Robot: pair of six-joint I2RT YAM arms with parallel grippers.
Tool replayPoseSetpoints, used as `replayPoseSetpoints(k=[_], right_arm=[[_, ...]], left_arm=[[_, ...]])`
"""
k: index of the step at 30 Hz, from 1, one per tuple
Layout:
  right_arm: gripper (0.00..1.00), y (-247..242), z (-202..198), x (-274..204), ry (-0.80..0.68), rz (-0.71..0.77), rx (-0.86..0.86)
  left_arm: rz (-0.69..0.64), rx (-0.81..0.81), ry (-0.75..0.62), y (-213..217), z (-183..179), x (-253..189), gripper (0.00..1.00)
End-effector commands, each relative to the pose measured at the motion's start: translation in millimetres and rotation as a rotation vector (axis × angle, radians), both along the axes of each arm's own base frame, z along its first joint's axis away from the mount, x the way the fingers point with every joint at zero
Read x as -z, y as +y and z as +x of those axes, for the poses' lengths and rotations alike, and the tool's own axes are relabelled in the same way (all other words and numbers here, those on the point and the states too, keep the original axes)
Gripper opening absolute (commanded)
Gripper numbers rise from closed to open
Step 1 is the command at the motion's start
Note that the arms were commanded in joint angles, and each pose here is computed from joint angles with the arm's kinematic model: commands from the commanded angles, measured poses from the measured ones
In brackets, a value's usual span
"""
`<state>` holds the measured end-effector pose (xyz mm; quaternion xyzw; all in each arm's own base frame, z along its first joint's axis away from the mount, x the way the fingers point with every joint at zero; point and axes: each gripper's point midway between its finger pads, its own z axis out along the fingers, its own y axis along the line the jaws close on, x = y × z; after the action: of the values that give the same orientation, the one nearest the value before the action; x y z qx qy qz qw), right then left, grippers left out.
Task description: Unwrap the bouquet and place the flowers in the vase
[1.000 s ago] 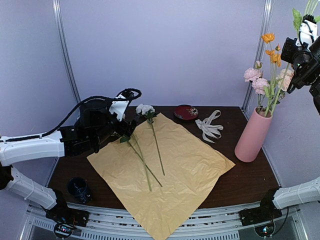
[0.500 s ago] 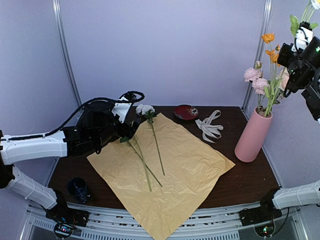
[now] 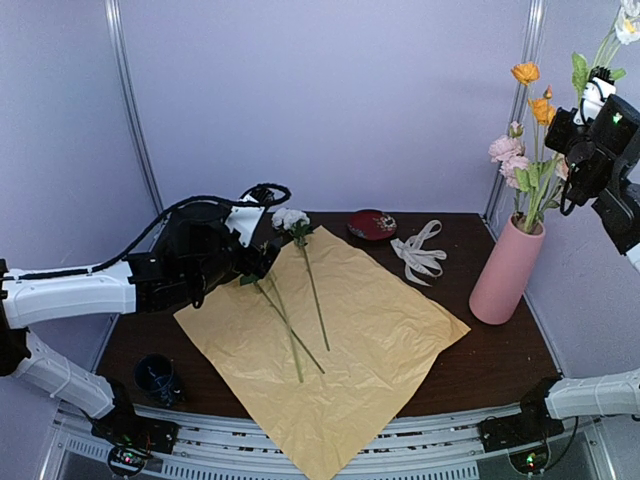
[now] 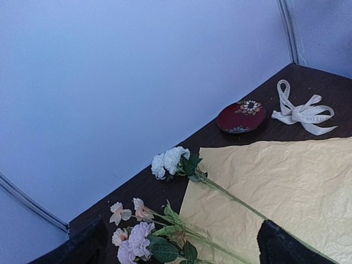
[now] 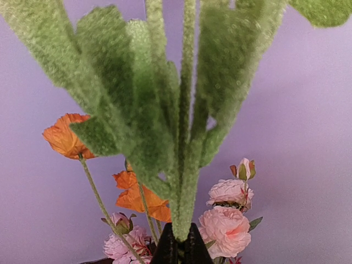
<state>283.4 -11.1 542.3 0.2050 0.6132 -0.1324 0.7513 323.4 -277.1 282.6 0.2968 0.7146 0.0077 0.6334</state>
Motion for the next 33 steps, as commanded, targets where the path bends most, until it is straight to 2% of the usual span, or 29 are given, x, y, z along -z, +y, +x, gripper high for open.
replayPoseSetpoints(k=[1,20,22,28,33], right_arm=[[0.0,-2,1,17,0.008,0.032,-0.016],[0.0,2,11,177,0.256,0.097,-0.056],[0.1,5,12,184,0.273,0.104,-0.076],[0.5,15,10,184,0.311,0.126,-0.156],[0.7,25,1,179,0.371,0.128,-0.246]], left_arm=[[-0.037,0.006,-0.009,-6,3,-12,0.98],[-0.037,0.018,0.015,-11,4,-6,0.98],[-0.037,0.017,0.017,-11,4,-5,0.98],[-0.037,0.016,0.022,-12,5,-3,0.98],[-0.041,0.022,0.027,-13,4,-3,0.98]])
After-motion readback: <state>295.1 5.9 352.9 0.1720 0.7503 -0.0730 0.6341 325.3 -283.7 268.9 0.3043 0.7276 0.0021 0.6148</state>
